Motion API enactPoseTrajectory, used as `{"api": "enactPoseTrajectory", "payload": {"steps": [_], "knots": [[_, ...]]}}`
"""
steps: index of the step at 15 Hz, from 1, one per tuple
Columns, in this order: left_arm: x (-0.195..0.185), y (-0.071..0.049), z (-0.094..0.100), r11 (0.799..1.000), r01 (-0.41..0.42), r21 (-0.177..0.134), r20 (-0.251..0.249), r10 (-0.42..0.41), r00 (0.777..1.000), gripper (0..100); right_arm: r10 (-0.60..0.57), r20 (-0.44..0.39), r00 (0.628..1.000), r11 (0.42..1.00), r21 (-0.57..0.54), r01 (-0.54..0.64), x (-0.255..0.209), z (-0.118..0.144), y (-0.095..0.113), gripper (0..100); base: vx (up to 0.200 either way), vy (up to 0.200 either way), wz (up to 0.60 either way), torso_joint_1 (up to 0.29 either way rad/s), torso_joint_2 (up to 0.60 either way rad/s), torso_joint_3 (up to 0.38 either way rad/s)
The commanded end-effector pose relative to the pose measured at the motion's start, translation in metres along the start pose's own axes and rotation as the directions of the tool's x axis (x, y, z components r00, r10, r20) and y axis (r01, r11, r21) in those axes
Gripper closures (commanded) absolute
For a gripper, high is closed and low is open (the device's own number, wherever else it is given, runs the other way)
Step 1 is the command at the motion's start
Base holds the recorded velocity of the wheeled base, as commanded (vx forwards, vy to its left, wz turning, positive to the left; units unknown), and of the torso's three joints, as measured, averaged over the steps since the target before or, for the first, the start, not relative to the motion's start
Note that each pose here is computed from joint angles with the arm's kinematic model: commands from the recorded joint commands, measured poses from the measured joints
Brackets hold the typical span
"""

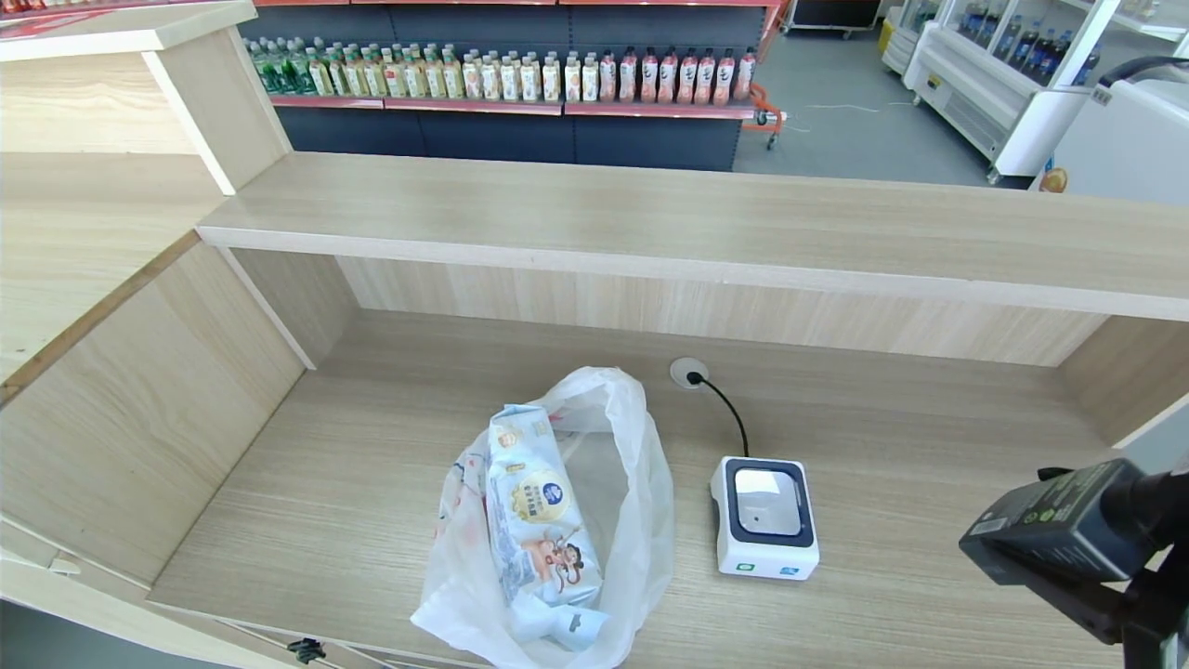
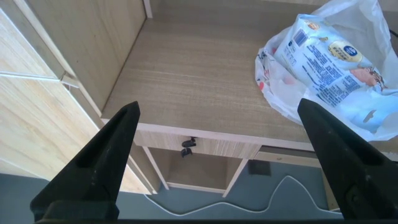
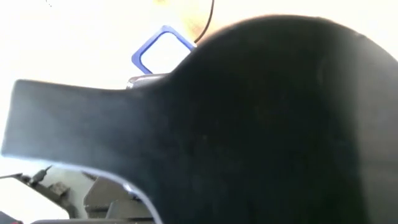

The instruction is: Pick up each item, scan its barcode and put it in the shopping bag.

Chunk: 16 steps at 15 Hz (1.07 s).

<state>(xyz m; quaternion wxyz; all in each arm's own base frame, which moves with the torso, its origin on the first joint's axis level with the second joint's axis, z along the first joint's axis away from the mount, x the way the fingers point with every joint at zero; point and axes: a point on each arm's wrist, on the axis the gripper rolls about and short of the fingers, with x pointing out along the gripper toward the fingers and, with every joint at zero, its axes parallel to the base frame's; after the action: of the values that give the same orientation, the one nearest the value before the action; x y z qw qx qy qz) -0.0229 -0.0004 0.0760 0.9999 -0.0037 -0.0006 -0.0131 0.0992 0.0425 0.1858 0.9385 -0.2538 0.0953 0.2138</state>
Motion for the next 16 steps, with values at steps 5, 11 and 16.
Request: {"api": "enactPoseTrajectory", "payload": {"steps": [5,11,16], "knots": [[0.0,0.0,0.0,1.0,0.0,0.0,0.0,0.0,1.0,0,-0.012,0.022,1.0,1.0,0.007,0.012,-0.014,-0.01,0.004,100,0.0,0.0,0.6,0.002,0.0,0.005],[0.0,0.0,0.0,1.0,0.0,0.0,0.0,0.0,1.0,0,-0.072,-0.13,0.989,0.991,0.102,0.086,0.027,-0.025,-0.005,100,0.0,0.0,0.0,0.0,0.0,0.0],[0.0,0.0,0.0,1.0,0.0,0.0,0.0,0.0,1.0,0,0.018,-0.114,0.993,0.86,0.509,0.043,0.098,-0.03,0.009,100,0.0,0.0,0.0,0.0,0.0,0.0]]}}
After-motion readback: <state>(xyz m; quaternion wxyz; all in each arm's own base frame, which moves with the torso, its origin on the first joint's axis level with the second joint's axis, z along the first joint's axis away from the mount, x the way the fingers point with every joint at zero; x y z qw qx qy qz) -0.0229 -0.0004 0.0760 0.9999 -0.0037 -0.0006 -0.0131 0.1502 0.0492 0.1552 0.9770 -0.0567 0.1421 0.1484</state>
